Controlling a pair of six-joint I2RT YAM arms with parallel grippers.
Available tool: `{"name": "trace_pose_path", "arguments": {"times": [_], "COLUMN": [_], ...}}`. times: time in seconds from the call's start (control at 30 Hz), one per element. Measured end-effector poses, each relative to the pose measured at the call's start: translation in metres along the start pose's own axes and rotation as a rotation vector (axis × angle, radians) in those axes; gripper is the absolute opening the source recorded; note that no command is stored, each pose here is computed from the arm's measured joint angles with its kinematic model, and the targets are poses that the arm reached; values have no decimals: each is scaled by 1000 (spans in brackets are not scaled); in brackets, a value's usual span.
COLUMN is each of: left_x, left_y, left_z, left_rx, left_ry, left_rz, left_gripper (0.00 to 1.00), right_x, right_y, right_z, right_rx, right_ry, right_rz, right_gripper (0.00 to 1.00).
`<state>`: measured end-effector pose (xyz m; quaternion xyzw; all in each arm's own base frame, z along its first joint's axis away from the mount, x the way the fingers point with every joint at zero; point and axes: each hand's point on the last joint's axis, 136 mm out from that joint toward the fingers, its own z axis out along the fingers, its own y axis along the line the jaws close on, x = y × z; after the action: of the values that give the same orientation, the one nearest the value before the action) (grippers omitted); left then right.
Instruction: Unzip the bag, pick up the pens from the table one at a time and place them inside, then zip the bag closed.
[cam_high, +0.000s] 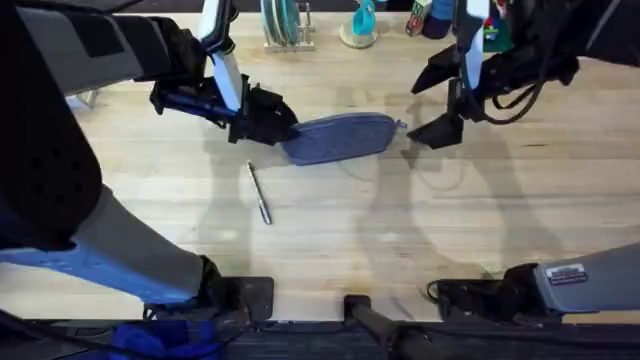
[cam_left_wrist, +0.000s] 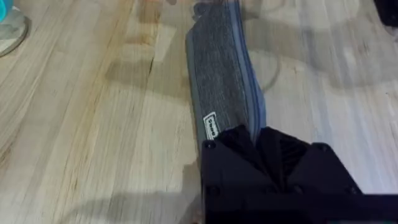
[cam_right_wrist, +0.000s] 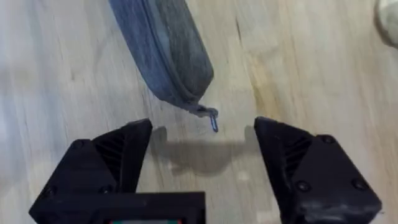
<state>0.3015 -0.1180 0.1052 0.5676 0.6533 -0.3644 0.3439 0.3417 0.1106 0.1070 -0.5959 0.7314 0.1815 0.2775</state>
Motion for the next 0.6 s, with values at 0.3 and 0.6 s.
{"name": "trace_pose_path", "arguments": {"times": [0.3, 0.6], "left_x": [0, 0], "left_y": [0, 0], "left_z": [0, 0], "left_rx": [0, 0], "left_ry": [0, 0], "left_rz": [0, 0], "left_gripper": [42, 42], "right_x": [16, 29], "right_y": [4, 15], "right_z": [19, 27], "right_rx": [-64, -137], "right_ry": [16, 4], "right_rz": [-81, -139], "right_gripper": [996, 996]}}
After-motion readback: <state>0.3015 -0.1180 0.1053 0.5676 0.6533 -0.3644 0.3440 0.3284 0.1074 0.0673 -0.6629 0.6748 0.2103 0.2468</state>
